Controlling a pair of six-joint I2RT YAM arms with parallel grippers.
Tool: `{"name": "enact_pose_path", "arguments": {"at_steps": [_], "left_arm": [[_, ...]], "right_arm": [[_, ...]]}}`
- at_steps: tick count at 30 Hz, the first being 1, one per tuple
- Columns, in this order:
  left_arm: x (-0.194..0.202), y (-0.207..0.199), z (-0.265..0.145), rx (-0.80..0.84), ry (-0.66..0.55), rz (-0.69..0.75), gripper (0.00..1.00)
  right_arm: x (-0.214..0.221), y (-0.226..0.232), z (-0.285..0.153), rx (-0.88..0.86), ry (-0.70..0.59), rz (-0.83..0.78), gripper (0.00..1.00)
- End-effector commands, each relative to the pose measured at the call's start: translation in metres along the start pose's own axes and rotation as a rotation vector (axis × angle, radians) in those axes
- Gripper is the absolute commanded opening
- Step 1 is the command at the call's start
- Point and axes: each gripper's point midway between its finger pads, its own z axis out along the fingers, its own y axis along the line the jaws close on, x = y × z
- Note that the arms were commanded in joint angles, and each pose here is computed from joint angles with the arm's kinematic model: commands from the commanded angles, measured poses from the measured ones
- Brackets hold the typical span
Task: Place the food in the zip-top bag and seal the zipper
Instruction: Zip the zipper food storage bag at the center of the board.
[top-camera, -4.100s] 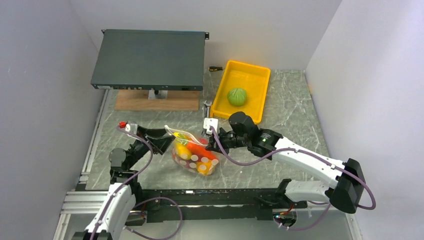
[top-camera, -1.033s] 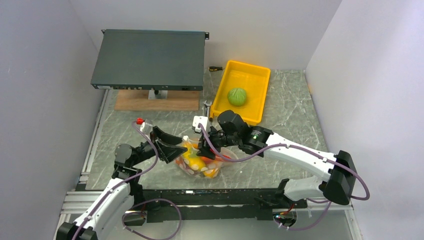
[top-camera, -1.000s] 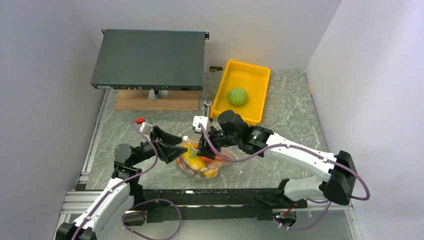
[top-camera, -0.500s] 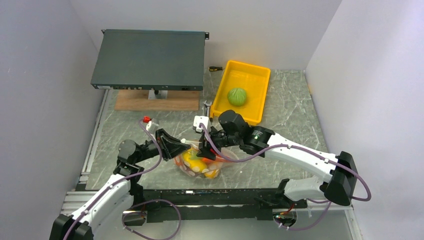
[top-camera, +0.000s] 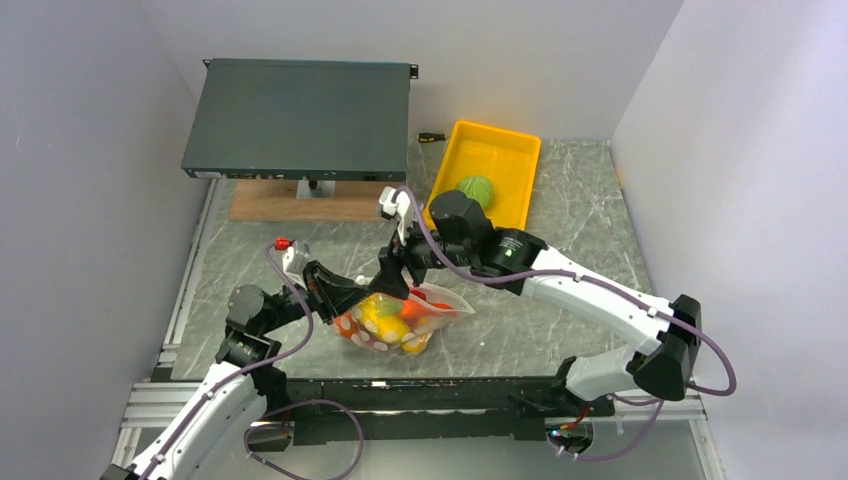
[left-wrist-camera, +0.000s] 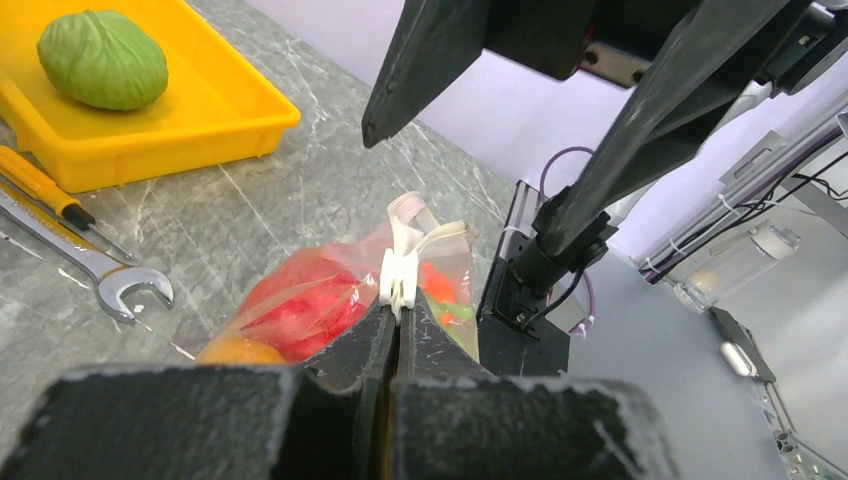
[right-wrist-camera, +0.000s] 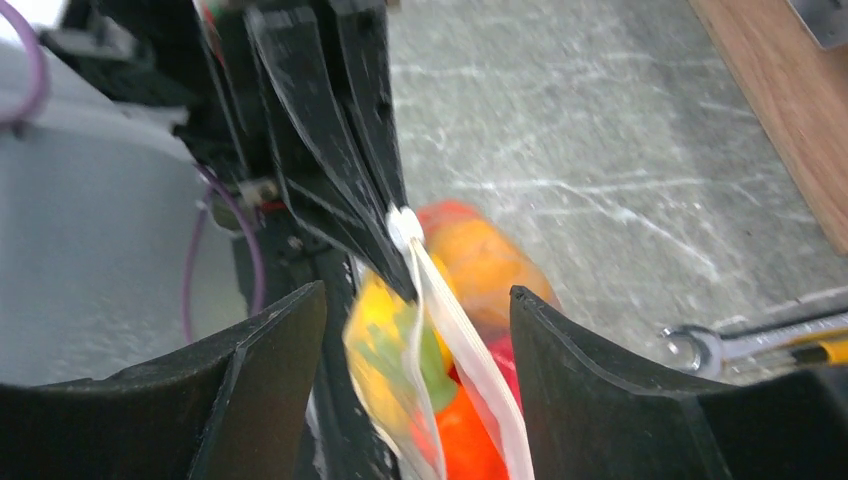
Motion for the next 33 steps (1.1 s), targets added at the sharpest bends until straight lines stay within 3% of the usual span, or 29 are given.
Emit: {"name": "enact_pose_path", "arguments": {"at_steps": [1,8,11,17,25,30,33], "left_arm": [[-0.021,-0.011,0.006,0.04,-0.026,0.054,0.02],[-0.018,-0.013,0.006,0.058,-0.016,0.053,0.02],[-0.016,-0.012,0.005,0.052,-0.008,0.055,0.01],[-0.016,-0.014,0.004,0.057,-0.007,0.067,0.01],[-0.014,-0.014,0.004,0.062,-0.003,0.066,0.0],[-0.014,-0.015,0.003,0.06,-0.008,0.069,0.0],[-0.014,-0.015,0.002,0.057,-0.008,0.068,0.0]], "right_arm": [[-0.042,0.021,0.006,-0.089,-0.07,0.123,0.68],[-0.035,0.021,0.028,-0.162,0.005,0.123,0.61],[-0.033,0.017,0.031,-0.191,0.019,0.14,0.49],[-0.031,0.017,0.031,-0.257,0.033,0.161,0.36],[-0.02,0.018,0.031,-0.293,0.048,0.165,0.27],[-0.019,0.018,0.033,-0.312,0.046,0.164,0.26],[-0.02,0.019,0.034,-0.32,0.042,0.167,0.17]]}}
